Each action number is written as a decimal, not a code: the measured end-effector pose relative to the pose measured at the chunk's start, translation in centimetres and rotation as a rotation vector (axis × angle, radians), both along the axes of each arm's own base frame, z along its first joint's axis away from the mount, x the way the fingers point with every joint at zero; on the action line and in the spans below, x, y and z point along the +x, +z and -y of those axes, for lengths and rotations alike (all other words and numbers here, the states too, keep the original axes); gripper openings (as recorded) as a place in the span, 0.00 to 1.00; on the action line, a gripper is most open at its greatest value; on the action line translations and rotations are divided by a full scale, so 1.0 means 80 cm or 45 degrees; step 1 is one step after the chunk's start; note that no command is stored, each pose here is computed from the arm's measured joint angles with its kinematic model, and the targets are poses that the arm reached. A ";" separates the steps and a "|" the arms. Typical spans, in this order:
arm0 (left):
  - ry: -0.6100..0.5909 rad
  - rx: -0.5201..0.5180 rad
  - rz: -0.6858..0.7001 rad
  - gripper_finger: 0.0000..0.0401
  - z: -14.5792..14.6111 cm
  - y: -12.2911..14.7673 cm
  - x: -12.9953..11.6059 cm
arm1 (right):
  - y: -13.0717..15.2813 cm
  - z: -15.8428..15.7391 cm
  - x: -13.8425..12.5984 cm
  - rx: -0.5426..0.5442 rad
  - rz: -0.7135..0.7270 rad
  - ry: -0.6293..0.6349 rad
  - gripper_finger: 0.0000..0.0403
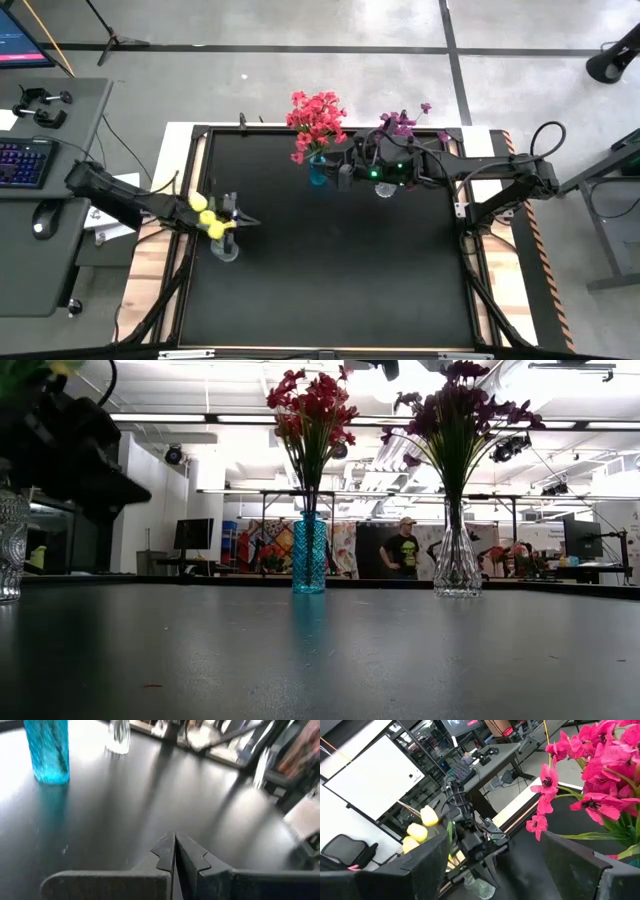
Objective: Sort flowers into vase by color
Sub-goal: Return to Home Position
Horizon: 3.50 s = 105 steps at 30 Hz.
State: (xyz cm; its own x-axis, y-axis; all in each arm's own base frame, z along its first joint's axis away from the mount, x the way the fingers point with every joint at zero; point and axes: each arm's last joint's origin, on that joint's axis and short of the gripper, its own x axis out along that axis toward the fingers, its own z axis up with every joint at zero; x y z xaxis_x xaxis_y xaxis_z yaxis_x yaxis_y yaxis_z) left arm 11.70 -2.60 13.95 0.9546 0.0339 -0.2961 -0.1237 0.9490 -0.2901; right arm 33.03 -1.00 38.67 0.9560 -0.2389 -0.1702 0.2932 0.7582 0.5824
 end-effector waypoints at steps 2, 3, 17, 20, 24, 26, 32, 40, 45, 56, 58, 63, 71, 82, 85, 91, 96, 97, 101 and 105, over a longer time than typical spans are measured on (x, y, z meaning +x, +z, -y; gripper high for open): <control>0.014 -0.027 0.075 0.00 -0.004 0.008 -0.003 | 0.000 0.000 0.000 0.000 -0.002 0.000 0.74; 0.026 -0.035 0.107 0.00 -0.006 0.011 -0.004 | 0.000 0.000 0.000 0.000 -0.003 0.001 0.74; 0.136 -0.108 0.447 0.00 -0.022 0.041 -0.021 | -0.001 0.000 0.000 -0.006 -0.009 0.006 0.74; 0.155 -0.117 0.507 0.00 -0.024 0.046 -0.025 | -0.001 0.000 0.000 -0.024 -0.013 0.009 0.74; 0.179 -0.118 0.541 0.00 -0.027 0.048 -0.027 | -0.001 0.000 0.000 -0.028 -0.014 0.009 0.74; 0.179 -0.121 0.553 0.00 -0.027 0.049 -0.027 | -0.001 0.000 0.000 -0.031 -0.015 0.010 0.74; 0.178 -0.117 0.532 0.00 -0.027 0.047 -0.027 | -0.001 0.000 0.000 -0.031 -0.015 0.010 0.74; 0.176 -0.116 0.527 0.00 -0.027 0.047 -0.027 | -0.001 0.000 0.000 -0.086 -0.029 0.020 0.74; 0.176 -0.116 0.527 0.00 -0.027 0.047 -0.027 | 0.008 -0.003 -0.010 -0.143 -0.022 0.128 0.74; 0.176 -0.116 0.524 0.00 -0.027 0.046 -0.027 | 0.013 -0.014 -0.101 -0.188 -0.400 0.135 0.56; 0.176 -0.116 0.524 0.00 -0.027 0.046 -0.027 | 0.000 -0.020 -0.112 -0.206 -0.445 0.140 0.47; 0.176 -0.116 0.524 0.00 -0.027 0.046 -0.027 | -0.068 -0.033 -0.131 -0.128 -0.468 0.198 0.19; 0.176 -0.116 0.524 0.00 -0.027 0.046 -0.027 | -0.168 -0.028 -0.166 0.060 -0.064 0.267 0.05; 0.176 -0.116 0.525 0.00 -0.027 0.047 -0.027 | -0.220 -0.017 -0.198 -0.108 0.293 0.289 0.00; 0.176 -0.116 0.525 0.00 -0.027 0.047 -0.027 | -0.232 -0.019 -0.205 -0.166 0.312 0.302 0.00; 0.176 -0.116 0.525 0.00 -0.027 0.047 -0.027 | -0.265 -0.013 -0.215 -0.218 0.165 0.177 0.01; 0.176 -0.116 0.525 0.00 -0.027 0.047 -0.027 | -0.294 -0.009 -0.221 -0.218 -0.107 0.122 0.01; 0.176 -0.116 0.525 0.00 -0.027 0.047 -0.027 | -0.299 -0.009 -0.222 -0.216 -0.162 0.127 0.01; 0.176 -0.116 0.525 0.00 -0.027 0.047 -0.027 | -0.316 -0.009 -0.228 -0.209 -0.358 0.146 0.01; 0.176 -0.116 0.525 0.00 -0.027 0.047 -0.027 | -0.329 -0.009 -0.237 -0.201 -0.519 0.166 0.01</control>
State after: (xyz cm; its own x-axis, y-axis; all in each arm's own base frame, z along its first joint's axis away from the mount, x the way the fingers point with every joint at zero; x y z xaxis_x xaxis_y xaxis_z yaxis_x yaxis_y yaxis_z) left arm 9.58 -0.47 17.68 0.9818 0.1610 0.1010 -0.1040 0.8999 -0.4234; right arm 14.11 -0.28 12.34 0.8424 -0.1745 -0.5099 0.3710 0.8741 0.3136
